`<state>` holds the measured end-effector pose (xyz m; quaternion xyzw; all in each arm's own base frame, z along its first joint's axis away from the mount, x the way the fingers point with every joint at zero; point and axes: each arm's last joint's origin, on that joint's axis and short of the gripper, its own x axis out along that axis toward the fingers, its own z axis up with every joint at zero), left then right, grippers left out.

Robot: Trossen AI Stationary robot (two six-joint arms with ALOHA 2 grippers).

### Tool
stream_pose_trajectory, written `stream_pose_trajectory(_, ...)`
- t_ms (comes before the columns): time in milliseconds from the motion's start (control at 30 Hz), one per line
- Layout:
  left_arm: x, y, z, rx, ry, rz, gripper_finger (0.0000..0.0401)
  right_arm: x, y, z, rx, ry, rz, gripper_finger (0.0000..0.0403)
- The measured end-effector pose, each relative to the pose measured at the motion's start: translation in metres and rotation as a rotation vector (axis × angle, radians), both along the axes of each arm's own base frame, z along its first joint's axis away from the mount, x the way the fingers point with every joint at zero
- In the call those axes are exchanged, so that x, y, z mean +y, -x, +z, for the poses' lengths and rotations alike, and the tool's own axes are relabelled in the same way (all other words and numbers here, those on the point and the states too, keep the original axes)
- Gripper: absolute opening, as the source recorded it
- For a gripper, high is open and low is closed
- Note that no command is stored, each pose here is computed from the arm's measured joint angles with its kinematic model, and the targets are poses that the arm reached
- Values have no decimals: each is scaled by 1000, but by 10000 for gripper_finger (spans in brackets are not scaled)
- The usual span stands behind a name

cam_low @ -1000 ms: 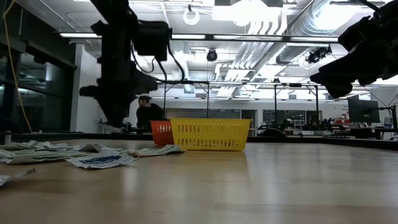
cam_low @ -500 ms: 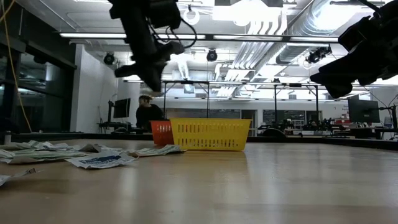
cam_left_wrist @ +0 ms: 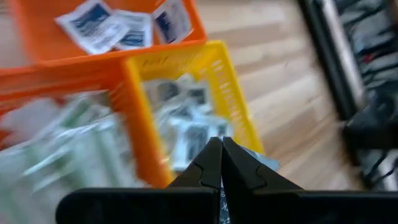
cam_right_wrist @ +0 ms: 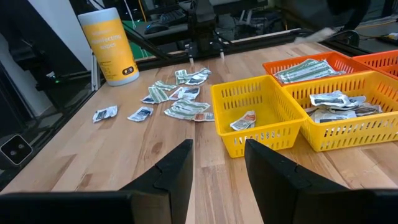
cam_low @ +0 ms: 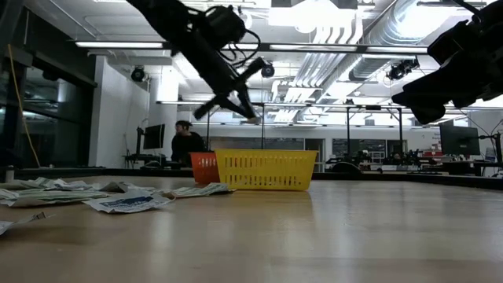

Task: Pick & Place First Aid Supplies
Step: Put the towelette pack into the top yellow bin

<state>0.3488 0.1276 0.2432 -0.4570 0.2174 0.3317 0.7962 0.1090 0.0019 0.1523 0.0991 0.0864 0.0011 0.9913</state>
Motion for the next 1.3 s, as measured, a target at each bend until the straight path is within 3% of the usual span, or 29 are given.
stream_pose_trajectory(200, 12, -21, -22, -127, 71, 102, 0, 0, 0, 0, 0, 0, 0, 139)
stream_pose_trajectory(433, 15, -31, -46, -156, 152, 246, 0, 0, 0, 0, 0, 0, 0, 139)
stream_pose_trajectory(800, 13, -32, -48, -160, 148, 306, 8, 0, 0, 0, 0, 0, 0, 139)
stream_pose_trajectory(1300, 21, -33, -40, -158, 187, 261, 153, 0, 0, 0, 0, 0, 0, 139)
